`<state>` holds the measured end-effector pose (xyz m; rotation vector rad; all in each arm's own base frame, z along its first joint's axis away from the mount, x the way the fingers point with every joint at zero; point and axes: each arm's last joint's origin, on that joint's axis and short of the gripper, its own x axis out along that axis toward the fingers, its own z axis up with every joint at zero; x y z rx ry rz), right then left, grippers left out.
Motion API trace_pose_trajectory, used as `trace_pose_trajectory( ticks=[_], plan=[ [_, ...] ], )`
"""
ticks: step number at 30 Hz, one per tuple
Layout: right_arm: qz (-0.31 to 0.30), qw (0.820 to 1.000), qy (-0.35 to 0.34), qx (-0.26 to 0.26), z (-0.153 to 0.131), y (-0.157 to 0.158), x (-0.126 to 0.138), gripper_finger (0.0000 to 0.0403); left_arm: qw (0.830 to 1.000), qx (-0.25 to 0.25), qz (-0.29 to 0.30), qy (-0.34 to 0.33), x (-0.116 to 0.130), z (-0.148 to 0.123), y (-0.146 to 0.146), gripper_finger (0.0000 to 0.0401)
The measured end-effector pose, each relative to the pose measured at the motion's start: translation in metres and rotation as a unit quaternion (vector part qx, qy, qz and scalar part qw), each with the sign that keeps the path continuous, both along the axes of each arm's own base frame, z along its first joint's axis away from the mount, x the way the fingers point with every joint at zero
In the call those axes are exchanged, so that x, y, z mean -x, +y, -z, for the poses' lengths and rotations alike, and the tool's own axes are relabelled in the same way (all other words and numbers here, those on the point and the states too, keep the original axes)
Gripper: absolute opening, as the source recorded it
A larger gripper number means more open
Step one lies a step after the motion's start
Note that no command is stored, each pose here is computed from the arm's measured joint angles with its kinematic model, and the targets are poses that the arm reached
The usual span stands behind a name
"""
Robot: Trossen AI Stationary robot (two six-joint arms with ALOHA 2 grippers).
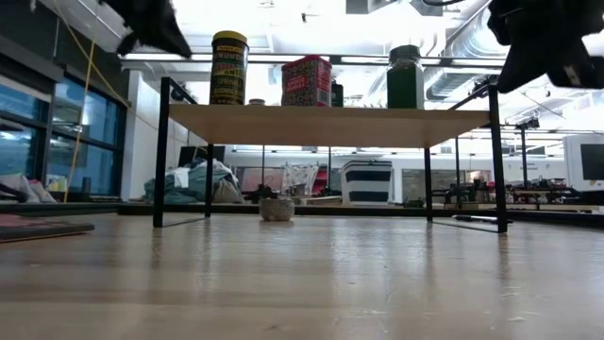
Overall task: Shelf spices
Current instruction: Move the shelf a quarter turn to the right on the table
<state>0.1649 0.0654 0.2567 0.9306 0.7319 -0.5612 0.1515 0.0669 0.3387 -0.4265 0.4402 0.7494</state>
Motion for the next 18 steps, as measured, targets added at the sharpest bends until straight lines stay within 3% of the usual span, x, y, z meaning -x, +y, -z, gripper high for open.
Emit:
trace_pose_trajectory(
  ticks=[8, 18],
  plan=[
    [-0.005, 0.999, -0.049, -0.02, 0.009, 0.004, -0.008, 0.0, 0.999, 0.017, -0.001, 0.044, -0.03, 0.027, 0.064, 0.0],
    [0.026, 0.999, -0.044, 0.013, 0.011, 0.0, -0.005, 0.0, 0.987, 0.077, 0.041, 0.135, -0.054, 0.079, 0.105, 0.0]
  ],
)
